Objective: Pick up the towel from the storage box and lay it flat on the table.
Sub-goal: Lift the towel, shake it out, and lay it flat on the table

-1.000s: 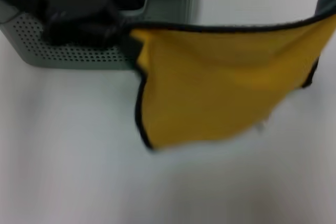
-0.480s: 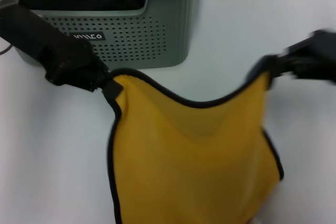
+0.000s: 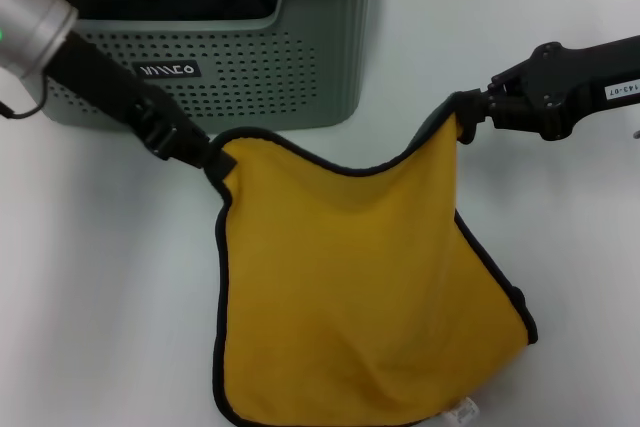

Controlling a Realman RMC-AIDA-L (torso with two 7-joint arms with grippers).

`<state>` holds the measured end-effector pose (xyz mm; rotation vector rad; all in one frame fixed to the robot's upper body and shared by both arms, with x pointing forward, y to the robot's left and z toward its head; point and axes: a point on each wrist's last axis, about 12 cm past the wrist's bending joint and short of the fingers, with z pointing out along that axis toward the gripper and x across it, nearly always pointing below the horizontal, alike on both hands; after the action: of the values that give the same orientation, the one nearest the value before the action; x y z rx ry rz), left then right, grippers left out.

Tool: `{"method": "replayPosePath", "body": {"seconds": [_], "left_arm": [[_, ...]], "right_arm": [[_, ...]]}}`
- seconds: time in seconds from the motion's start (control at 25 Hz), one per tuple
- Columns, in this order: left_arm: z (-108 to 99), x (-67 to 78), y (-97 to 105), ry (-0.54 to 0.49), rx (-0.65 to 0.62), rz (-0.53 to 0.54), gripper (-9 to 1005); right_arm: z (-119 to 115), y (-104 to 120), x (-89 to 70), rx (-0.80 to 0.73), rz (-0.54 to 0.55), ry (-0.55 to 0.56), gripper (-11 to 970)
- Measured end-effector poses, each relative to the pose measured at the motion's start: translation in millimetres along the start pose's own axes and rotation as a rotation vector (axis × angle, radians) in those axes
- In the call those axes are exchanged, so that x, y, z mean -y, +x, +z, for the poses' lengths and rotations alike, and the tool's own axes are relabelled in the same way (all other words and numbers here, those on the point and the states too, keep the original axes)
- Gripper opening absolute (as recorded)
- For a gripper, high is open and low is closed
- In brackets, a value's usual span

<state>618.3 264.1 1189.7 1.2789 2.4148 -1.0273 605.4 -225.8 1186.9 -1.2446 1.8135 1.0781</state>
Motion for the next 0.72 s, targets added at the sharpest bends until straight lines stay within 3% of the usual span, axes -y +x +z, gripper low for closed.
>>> {"method": "replayPosePath", "body": {"seconds": [0.4,0.56,0.72], "left_arm": [[9,-15.0,-6,-0.138,0.039,-0.085,47],[0,-19.4,-3,-0.186,0.068,-0.115,49],[-5,-22.0,3,-0.207,0.085,-0.139,52]], "right_arm": [[9,13,15.9,-0.032,-0.046,0.146,10],[20,14,19.2,-0.063,-0.073,0.174,10],[46,11,22.9,-0.115,-0.146,0.207,10]]}}
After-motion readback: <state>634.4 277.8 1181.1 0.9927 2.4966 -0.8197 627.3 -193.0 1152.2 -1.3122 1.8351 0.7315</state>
